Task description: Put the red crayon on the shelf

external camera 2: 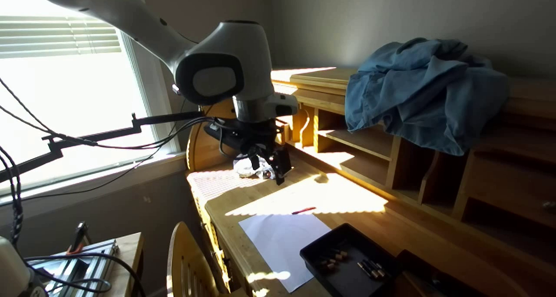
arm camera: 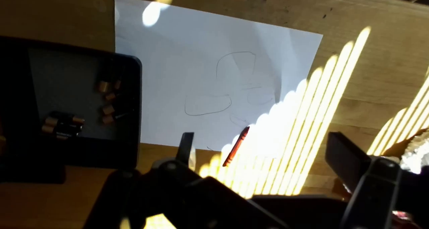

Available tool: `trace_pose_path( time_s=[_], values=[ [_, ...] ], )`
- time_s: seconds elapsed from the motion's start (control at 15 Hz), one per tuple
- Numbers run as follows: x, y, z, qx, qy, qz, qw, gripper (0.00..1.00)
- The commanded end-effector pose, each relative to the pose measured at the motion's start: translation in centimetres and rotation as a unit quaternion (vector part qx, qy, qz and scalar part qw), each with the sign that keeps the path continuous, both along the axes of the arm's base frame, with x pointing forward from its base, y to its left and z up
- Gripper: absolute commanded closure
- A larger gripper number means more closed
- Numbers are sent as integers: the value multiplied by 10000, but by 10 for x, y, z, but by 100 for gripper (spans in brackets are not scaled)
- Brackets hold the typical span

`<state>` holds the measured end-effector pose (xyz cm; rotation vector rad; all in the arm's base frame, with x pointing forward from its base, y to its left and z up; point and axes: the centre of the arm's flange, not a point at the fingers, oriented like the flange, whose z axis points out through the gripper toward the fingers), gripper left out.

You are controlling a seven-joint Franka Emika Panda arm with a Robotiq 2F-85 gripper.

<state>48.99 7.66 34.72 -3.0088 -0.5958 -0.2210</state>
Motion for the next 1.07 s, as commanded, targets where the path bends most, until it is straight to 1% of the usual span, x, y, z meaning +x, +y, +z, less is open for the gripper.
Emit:
trace_pose_path(
  time_s=[0.0,0.13,0.2,0.47,0.6,0.67,0.8,0.87,1.0],
  values=[
    [15,7,-25,151,73,-156,9997,0],
    [12,11,-26,73,93,99,9999,0],
    [6,8,-25,17,133,-47,9999,0],
    [7,13,-26,13,132,43,9999,0],
    [17,8,-37,2,180,-324,9993,0],
    [24,7,-47,56,295,-503,9983,0],
    [36,8,-68,125,393,-645,9971,0],
    [41,11,-76,184,391,-689,9967,0],
    [53,16,-92,152,288,-786,9964,0]
  ],
)
